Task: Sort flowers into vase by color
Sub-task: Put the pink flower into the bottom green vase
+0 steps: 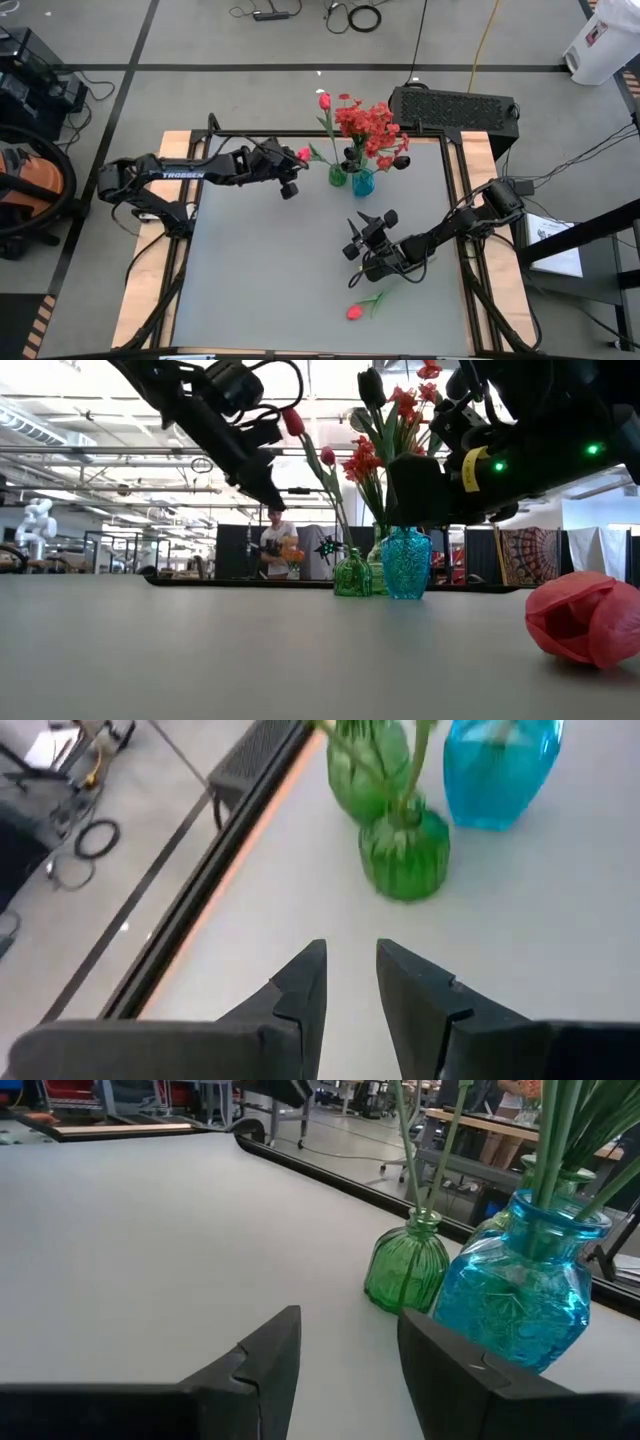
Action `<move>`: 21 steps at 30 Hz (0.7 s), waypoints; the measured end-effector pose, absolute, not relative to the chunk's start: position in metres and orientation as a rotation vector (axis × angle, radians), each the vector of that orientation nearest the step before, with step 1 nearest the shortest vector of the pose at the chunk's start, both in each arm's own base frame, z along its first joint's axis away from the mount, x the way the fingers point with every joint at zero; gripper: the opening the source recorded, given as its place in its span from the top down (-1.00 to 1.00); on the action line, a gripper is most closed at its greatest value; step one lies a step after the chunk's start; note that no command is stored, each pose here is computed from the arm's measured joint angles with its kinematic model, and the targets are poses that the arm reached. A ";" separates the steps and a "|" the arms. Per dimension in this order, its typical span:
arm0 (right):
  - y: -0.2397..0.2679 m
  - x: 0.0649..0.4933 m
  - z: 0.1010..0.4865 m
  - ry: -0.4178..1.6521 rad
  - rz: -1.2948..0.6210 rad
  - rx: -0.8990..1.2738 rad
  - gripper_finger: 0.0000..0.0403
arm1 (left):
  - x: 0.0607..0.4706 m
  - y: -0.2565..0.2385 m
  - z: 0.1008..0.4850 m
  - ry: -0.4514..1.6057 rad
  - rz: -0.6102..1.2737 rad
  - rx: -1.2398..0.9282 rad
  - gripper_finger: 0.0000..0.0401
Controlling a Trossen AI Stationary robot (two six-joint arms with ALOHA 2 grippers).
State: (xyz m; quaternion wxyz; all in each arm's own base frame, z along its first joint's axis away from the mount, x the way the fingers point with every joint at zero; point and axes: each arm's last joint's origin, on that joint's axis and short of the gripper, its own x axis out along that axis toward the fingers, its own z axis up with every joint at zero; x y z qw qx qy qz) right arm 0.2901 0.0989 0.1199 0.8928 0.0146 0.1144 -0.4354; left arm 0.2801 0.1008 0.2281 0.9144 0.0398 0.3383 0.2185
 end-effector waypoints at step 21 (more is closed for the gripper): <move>0.100 0.291 0.119 0.298 -0.849 -0.023 0.21 | 0.264 0.041 0.210 1.004 0.545 0.105 0.51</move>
